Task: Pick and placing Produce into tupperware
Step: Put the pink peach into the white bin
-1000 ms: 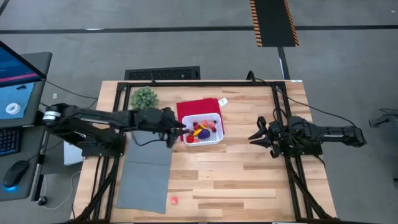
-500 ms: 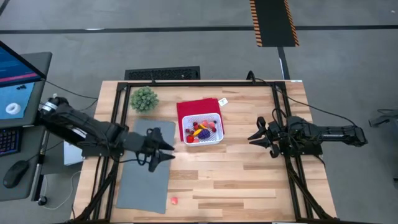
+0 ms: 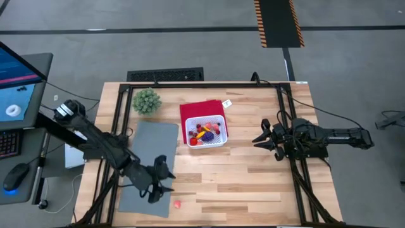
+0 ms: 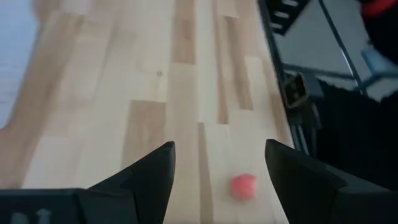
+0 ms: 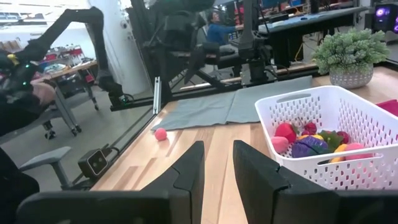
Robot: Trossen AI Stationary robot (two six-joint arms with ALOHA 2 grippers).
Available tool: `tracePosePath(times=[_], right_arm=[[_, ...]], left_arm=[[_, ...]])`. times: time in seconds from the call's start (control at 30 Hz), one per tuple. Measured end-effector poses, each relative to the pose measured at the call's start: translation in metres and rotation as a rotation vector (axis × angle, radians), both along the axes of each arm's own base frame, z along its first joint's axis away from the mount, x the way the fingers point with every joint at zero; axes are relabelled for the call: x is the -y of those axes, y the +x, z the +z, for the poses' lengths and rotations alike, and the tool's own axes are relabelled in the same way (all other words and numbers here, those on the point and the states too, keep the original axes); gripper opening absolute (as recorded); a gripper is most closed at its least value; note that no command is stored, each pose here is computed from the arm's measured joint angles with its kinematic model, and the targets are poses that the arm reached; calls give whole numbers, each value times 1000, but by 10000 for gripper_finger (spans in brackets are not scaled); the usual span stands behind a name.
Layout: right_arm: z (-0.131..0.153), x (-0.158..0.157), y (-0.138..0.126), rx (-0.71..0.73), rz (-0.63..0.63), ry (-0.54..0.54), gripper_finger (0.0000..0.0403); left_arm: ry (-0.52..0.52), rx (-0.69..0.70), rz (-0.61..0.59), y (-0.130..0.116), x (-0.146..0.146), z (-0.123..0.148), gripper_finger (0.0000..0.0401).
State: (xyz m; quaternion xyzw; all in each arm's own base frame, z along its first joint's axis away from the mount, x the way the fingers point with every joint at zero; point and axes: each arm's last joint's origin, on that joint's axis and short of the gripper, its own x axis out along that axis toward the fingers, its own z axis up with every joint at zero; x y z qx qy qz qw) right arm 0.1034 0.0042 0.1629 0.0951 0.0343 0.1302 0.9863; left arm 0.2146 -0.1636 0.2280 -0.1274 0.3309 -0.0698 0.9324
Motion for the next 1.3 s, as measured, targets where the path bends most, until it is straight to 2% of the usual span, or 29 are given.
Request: tracePosePath(times=[0.17, 0.43, 0.53, 0.77, 0.93, 1.3], right_arm=[[0, 0, 0, 1, 0, 0, 107], [0, 0, 0, -1, -2, 1, 107], [0, 0, 0, -1, -3, 2, 107], [0, 0, 0, -6, -3, 10, 107], [-1, 0, 0, -8, -3, 10, 107], [-1, 0, 0, -11, -3, 18, 107]], left_arm=[[75, -36, -99, 6, 23, -11, 239], [37, -132, -151, 23, 53, -28, 238], [58, -160, -157, 28, 61, -35, 238], [109, -271, -112, 35, 67, -48, 238], [95, -313, -82, 38, 70, -62, 238], [90, -274, -26, 33, 76, -60, 238]])
